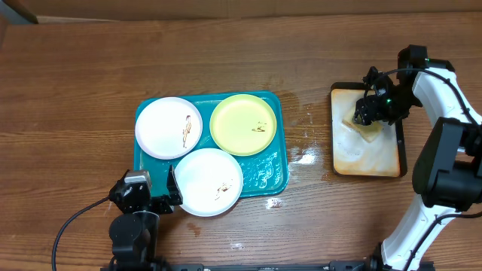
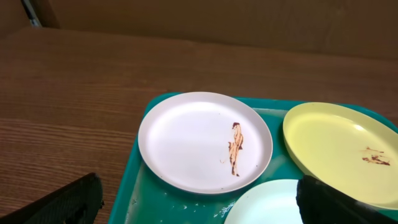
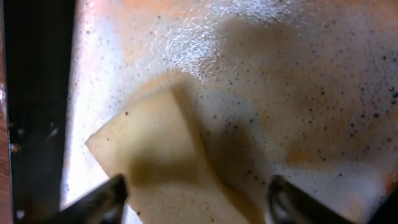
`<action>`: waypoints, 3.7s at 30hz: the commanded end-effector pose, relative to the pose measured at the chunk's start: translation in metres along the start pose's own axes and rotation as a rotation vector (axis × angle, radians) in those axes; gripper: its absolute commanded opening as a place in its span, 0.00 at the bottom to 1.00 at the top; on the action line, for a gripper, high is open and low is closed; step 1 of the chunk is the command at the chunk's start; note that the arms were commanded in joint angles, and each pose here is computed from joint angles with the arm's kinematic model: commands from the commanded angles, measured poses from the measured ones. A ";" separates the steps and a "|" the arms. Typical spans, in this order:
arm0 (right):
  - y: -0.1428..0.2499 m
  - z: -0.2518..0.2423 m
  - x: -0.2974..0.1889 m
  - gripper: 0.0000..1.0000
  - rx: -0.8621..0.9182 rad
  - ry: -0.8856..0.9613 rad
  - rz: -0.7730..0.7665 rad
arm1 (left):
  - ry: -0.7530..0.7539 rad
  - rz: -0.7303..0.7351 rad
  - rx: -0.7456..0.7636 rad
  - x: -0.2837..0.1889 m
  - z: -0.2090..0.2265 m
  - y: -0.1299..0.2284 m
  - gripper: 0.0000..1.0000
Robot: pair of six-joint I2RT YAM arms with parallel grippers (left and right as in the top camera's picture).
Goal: Clean dirty plates on tray and stack at the side
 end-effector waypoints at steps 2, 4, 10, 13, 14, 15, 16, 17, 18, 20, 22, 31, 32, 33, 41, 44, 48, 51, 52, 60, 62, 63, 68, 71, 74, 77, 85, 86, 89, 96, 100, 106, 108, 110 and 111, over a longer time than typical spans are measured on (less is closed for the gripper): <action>0.000 0.002 0.000 0.49 0.014 -0.006 -0.003 | -0.001 -0.012 -0.008 0.000 0.001 -0.001 1.00; 0.000 0.002 0.000 0.50 0.025 -0.005 -0.006 | -0.001 -0.012 -0.008 0.000 0.001 -0.001 1.00; 0.002 0.002 0.003 0.36 0.049 -0.007 0.000 | -0.001 -0.012 -0.008 0.000 0.001 -0.001 1.00; 0.006 0.002 0.008 0.22 0.055 -0.009 0.009 | -0.001 -0.012 -0.008 0.000 0.001 -0.001 1.00; 0.007 0.002 0.010 0.16 0.057 -0.010 0.013 | -0.002 -0.012 -0.008 0.000 0.001 -0.001 1.00; 0.008 0.001 0.012 0.11 0.065 -0.010 0.014 | -0.001 -0.012 -0.008 0.000 0.001 -0.001 1.00; 0.009 0.001 0.014 0.09 0.076 -0.010 0.015 | -0.001 -0.012 -0.008 0.000 0.001 -0.001 1.00; 0.010 0.001 0.016 0.06 0.084 -0.007 0.015 | -0.002 -0.012 -0.008 0.000 0.001 -0.001 1.00; 0.010 0.000 0.016 0.04 0.089 -0.004 0.014 | -0.001 -0.012 -0.008 0.000 0.001 -0.001 1.00; 0.008 -0.004 0.016 0.04 0.133 0.019 0.001 | -0.002 -0.012 -0.008 0.000 0.001 -0.001 1.00; 0.006 -0.006 0.015 0.04 0.172 0.022 -0.013 | -0.001 -0.012 -0.008 0.000 0.001 -0.001 1.00; -0.006 -0.011 0.014 0.04 0.422 0.023 -0.077 | -0.001 -0.012 -0.008 0.000 0.001 -0.001 1.00; -0.006 -0.011 0.014 0.04 0.449 0.023 -0.079 | -0.001 -0.012 -0.008 0.000 0.001 -0.001 1.00; -0.006 -0.011 0.014 0.04 0.466 0.022 -0.079 | -0.001 -0.012 -0.008 0.000 0.001 -0.001 1.00; -0.003 -0.018 0.014 0.04 0.686 0.068 -0.080 | -0.001 -0.012 -0.008 0.000 0.001 -0.001 1.00; -0.001 -0.018 0.014 0.04 0.774 0.071 -0.077 | -0.002 -0.012 -0.008 0.000 0.001 -0.001 1.00; 0.006 -0.021 0.014 0.04 0.897 0.116 -0.059 | -0.001 -0.011 -0.008 0.000 0.001 -0.001 1.00; 0.014 -0.026 0.013 0.04 0.986 0.177 -0.041 | -0.001 -0.012 -0.008 0.000 0.001 -0.001 1.00; 0.016 -0.027 0.012 0.04 1.007 0.191 -0.038 | -0.001 -0.012 -0.008 0.000 0.001 -0.001 1.00; 0.013 -0.029 0.012 0.82 0.993 0.202 -0.054 | -0.001 -0.012 -0.008 0.000 0.001 -0.001 1.00; 0.011 -0.030 0.012 1.00 0.928 0.201 -0.059 | -0.002 -0.012 -0.008 0.000 0.001 -0.001 1.00; 0.010 -0.030 0.012 1.00 0.903 0.201 -0.063 | -0.001 -0.012 -0.008 0.000 0.001 -0.001 1.00; 0.008 -0.031 0.012 1.00 0.836 0.200 -0.070 | -0.002 -0.011 -0.008 0.000 0.001 -0.001 1.00; 0.006 -0.031 0.012 1.00 0.834 0.198 -0.078 | -0.002 -0.012 -0.008 0.000 0.001 -0.001 1.00; 0.004 -0.031 0.012 1.00 0.800 0.195 -0.083 | -0.001 -0.012 -0.008 0.000 0.001 -0.001 1.00; 0.002 -0.031 0.012 1.00 0.736 0.193 -0.086 | -0.002 -0.011 -0.008 0.000 0.001 -0.001 1.00; -0.008 -0.032 -0.002 1.00 0.634 0.191 -0.118 | -0.001 -0.012 -0.008 0.000 0.001 -0.001 1.00; -0.010 -0.031 -0.007 1.00 0.616 0.191 -0.129 | -0.002 -0.012 -0.008 0.000 0.001 -0.001 1.00; -0.017 -0.029 -0.026 1.00 0.583 0.193 -0.165 | -0.002 -0.011 -0.008 0.000 0.001 -0.001 0.99; -0.028 -0.011 -0.059 1.00 0.400 0.118 -0.230 | -0.002 -0.012 -0.008 0.000 0.001 -0.001 1.00; -0.027 0.020 -0.060 1.00 0.177 -0.098 -0.220 | -0.002 -0.012 -0.008 0.000 0.001 -0.001 1.00; -0.023 0.028 -0.060 0.84 0.098 -0.156 -0.208 | -0.001 -0.012 -0.008 0.000 0.001 -0.001 1.00; -0.023 0.028 -0.060 0.78 0.100 -0.158 -0.205 | -0.001 -0.012 -0.008 0.000 0.001 -0.001 1.00; -0.023 0.028 -0.060 0.88 0.098 -0.157 -0.206 | -0.001 -0.011 -0.008 0.000 0.001 -0.001 1.00; -0.023 0.029 -0.060 0.91 0.091 -0.158 -0.204 | -0.001 -0.012 -0.008 0.000 0.001 -0.001 1.00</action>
Point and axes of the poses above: each gripper's point midway between its finger pads, its own x axis out along the fingers, its own z axis along the line the jaws close on, y = z × x, the point moved 5 cm from there along -x, back along the fingers, and after that the axes turned 7 degrees about x, right-handed, at the moved point
